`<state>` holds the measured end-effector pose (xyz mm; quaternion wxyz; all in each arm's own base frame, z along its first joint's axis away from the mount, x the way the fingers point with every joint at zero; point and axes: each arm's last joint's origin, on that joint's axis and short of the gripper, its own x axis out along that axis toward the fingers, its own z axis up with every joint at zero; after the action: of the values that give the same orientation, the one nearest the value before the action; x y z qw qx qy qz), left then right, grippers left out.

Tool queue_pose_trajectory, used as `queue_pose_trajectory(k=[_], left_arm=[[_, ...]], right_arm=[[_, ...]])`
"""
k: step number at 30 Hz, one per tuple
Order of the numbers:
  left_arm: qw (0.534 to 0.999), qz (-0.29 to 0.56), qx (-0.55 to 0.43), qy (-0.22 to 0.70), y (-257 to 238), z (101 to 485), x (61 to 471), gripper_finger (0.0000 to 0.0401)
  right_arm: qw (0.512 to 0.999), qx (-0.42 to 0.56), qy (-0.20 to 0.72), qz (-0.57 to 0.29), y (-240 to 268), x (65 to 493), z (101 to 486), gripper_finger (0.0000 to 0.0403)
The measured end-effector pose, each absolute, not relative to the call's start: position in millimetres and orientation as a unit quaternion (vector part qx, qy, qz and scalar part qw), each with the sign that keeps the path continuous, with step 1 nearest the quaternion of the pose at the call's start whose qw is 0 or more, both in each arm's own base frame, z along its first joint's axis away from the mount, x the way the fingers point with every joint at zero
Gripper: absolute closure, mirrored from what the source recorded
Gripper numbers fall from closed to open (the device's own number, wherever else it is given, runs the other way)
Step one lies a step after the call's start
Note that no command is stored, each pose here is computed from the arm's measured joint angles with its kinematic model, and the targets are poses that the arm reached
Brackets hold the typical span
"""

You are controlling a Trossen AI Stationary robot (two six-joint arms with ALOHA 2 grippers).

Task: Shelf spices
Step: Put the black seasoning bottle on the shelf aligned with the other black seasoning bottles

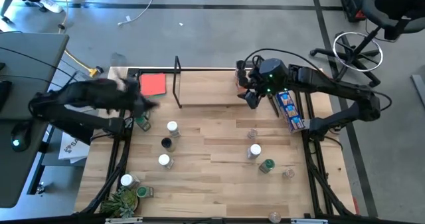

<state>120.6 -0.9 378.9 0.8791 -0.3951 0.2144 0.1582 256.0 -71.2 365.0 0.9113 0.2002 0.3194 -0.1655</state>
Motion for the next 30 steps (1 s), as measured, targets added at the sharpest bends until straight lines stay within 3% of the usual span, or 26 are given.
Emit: queue_pose_trajectory(k=[5,8,13,21,30], left_arm=[[0.743,0.132,-0.49,0.436,-12.5,351.0,151.0,0.0393],[0.696,0.136,-0.48,0.516,-18.3,335.3,164.6,0.0368],[0.676,0.149,-0.439,0.573,-27.3,318.4,182.6,0.029],[0.697,0.164,-0.32,0.62,-56.4,291.4,208.4,0.0159],[0.683,0.277,-0.259,0.624,-83.9,255.1,230.1,0.013]], right_arm=[[0.915,0.169,0.329,-0.159,-73.8,253.9,364.6,0.0144],[0.915,0.152,0.34,-0.154,-74.0,252.7,363.3,0.0144],[0.907,0.134,0.371,-0.146,-72.8,248.9,359.2,0.0144],[0.889,0.118,0.42,-0.137,-70.7,242.0,352.7,0.0144],[0.876,0.121,0.447,-0.136,-69.2,237.6,349.2,0.0144]])
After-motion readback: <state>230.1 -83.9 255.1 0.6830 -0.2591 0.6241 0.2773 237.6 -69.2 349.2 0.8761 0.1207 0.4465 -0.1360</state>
